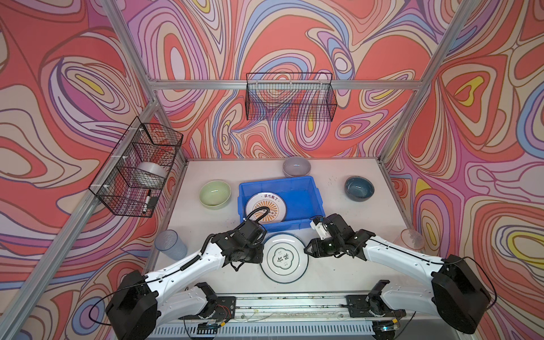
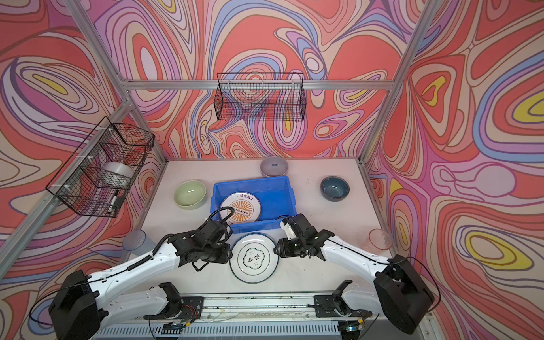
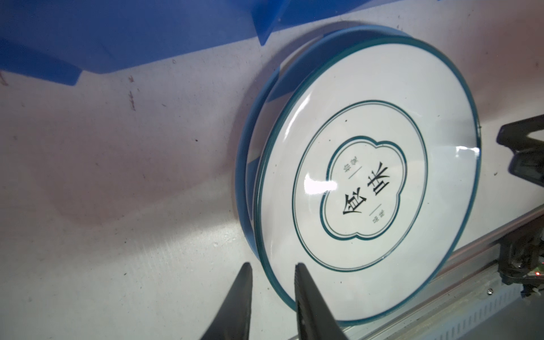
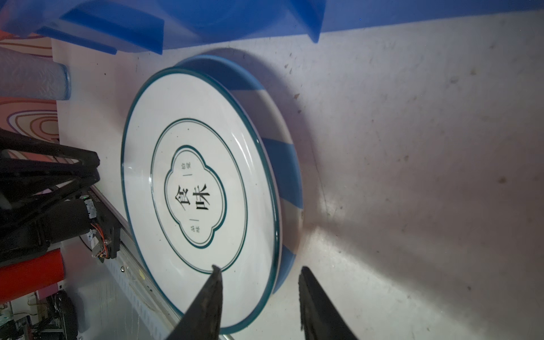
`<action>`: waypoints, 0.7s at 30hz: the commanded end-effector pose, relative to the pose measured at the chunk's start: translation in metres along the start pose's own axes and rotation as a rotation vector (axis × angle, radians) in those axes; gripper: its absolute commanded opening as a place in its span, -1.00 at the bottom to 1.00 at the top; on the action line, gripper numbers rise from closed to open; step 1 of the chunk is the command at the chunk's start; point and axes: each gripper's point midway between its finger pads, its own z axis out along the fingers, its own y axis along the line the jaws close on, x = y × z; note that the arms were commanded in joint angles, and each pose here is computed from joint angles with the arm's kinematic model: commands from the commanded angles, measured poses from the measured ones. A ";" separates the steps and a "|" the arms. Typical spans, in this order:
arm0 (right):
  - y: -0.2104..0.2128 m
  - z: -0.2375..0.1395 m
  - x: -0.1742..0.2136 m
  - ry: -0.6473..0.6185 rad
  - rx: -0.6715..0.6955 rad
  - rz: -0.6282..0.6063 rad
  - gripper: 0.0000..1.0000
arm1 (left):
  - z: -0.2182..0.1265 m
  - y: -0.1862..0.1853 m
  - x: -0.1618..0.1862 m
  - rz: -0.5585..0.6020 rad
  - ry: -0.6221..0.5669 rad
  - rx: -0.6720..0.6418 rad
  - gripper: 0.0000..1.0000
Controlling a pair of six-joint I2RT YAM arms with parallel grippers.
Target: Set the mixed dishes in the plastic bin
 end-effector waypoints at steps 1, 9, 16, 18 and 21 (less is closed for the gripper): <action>0.000 0.006 0.001 0.004 -0.013 0.015 -0.18 | 0.008 0.005 0.003 -0.009 0.007 -0.032 -0.44; -0.005 0.012 0.008 0.017 -0.020 0.045 -0.26 | 0.017 0.008 0.009 0.007 0.038 -0.058 -0.49; -0.005 0.013 0.011 0.018 -0.030 0.060 -0.34 | 0.021 0.006 0.010 0.004 0.042 -0.050 -0.53; -0.005 0.013 0.011 0.018 -0.035 0.058 -0.36 | 0.022 0.005 0.010 0.006 0.044 -0.049 -0.54; -0.001 0.013 0.010 0.018 -0.055 0.060 -0.39 | 0.025 0.005 0.010 0.006 0.047 -0.049 -0.56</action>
